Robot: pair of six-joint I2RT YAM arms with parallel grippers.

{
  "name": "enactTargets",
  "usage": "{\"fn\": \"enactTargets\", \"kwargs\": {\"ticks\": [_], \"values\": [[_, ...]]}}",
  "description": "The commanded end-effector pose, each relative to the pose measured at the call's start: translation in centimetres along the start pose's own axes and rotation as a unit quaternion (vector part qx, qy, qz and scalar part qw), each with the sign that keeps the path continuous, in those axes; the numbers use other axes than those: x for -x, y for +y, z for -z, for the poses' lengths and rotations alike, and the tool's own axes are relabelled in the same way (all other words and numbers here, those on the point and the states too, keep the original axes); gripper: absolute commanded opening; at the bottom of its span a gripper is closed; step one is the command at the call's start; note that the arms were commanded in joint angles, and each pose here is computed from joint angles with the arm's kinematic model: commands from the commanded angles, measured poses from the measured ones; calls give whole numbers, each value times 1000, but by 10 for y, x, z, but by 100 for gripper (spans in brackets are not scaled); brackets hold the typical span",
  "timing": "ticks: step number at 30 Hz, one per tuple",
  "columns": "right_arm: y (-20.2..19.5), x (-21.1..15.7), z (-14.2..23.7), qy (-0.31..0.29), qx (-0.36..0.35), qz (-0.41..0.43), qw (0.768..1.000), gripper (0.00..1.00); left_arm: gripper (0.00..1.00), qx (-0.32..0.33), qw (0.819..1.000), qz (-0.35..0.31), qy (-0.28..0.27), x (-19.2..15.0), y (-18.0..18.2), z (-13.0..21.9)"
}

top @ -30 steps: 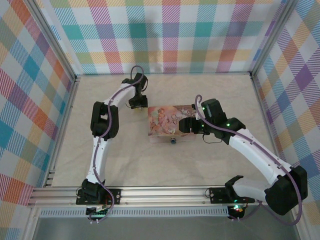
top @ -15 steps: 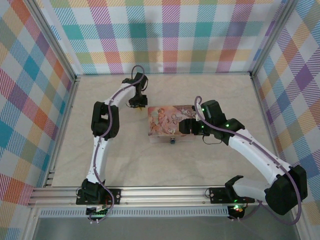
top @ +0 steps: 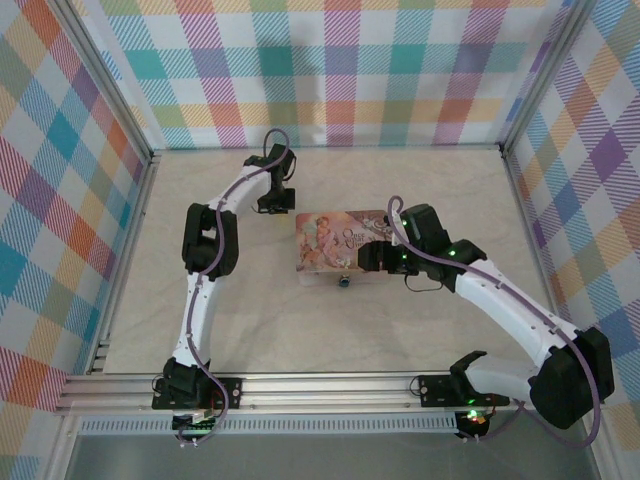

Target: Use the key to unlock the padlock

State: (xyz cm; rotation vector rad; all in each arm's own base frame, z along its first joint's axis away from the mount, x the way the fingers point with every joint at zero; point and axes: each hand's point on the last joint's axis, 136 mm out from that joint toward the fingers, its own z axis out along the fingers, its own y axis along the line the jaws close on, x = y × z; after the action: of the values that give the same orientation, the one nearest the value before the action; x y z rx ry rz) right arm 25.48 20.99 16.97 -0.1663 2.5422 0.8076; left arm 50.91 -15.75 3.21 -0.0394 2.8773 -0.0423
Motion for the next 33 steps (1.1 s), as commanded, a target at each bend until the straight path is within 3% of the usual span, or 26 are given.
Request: {"fn": "enactTargets", "kwargs": {"ticks": [1,9,15,26,33], "values": [[4,2,6,-17,8,1,1000,70,0,-4,1000,-4,-16,3,5,35],[6,4,10,-27,14,0,1000,70,0,-43,998,-2,-48,2,-1,83],[17,9,15,-40,40,3,998,71,0,-128,990,3,-66,-9,-22,130],[51,45,33,-70,137,-17,988,63,0,-320,942,-52,-90,-58,-85,235],[80,55,33,-55,206,19,977,48,0,-391,913,-98,-59,-106,-123,268]]}}
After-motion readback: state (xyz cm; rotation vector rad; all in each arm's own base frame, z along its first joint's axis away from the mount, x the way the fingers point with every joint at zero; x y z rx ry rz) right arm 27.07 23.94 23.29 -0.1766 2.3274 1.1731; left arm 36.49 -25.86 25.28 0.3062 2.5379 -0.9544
